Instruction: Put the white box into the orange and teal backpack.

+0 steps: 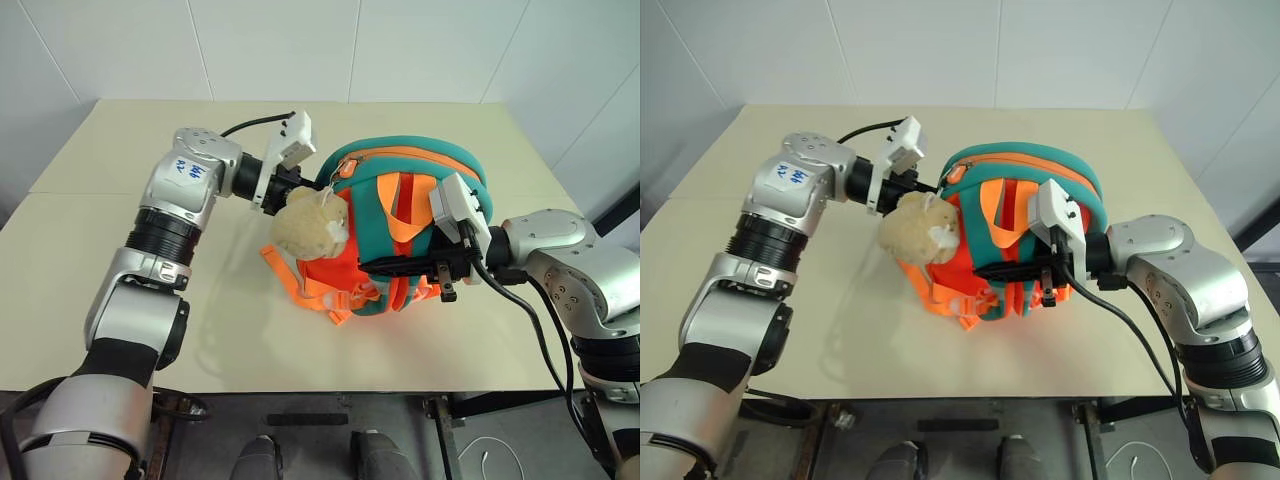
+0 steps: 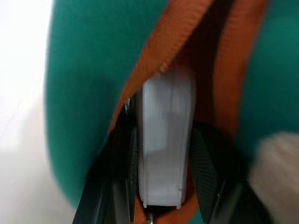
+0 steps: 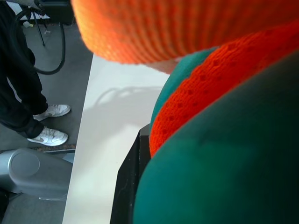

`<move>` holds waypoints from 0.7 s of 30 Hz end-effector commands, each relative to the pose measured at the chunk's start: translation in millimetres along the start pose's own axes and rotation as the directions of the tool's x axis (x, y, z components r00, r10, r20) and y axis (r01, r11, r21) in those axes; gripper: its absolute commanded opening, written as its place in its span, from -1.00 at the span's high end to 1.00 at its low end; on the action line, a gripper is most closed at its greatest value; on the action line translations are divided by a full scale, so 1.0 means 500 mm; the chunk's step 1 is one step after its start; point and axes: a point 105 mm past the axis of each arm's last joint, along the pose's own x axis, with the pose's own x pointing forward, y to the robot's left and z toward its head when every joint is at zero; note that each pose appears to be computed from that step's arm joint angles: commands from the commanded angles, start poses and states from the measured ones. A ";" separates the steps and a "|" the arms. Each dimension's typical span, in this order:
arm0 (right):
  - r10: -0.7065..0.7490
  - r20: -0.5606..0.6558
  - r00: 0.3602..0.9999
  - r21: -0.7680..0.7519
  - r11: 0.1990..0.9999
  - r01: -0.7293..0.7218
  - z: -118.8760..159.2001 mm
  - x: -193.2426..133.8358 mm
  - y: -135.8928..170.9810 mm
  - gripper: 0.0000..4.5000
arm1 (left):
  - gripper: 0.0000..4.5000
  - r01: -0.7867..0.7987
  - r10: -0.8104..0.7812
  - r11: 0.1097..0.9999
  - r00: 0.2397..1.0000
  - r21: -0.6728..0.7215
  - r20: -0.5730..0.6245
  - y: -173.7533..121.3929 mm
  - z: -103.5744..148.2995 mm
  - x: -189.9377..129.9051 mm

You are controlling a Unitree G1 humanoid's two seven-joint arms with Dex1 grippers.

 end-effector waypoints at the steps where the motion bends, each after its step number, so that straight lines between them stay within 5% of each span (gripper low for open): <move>1: 0.004 0.020 1.000 -0.049 0.999 -0.003 0.021 0.000 0.004 1.00 | 0.02 -0.015 0.013 0.998 0.999 0.063 0.038 -0.005 0.035 -0.025; 9: 0.000 0.020 1.000 -0.050 0.999 0.001 0.020 0.001 0.002 1.00 | -0.99 -0.094 0.090 0.994 0.993 0.051 0.072 -0.035 0.035 -0.130; 16: 0.005 0.016 1.000 -0.049 0.999 -0.005 0.018 0.000 0.001 1.00 | -0.99 -0.119 0.117 0.993 0.988 0.010 0.104 -0.114 0.014 -0.222; 21: 0.010 0.016 1.000 -0.048 0.999 -0.009 0.017 0.000 -0.002 1.00 | -0.99 -0.150 0.156 0.987 0.974 -0.050 0.164 -0.144 0.014 -0.204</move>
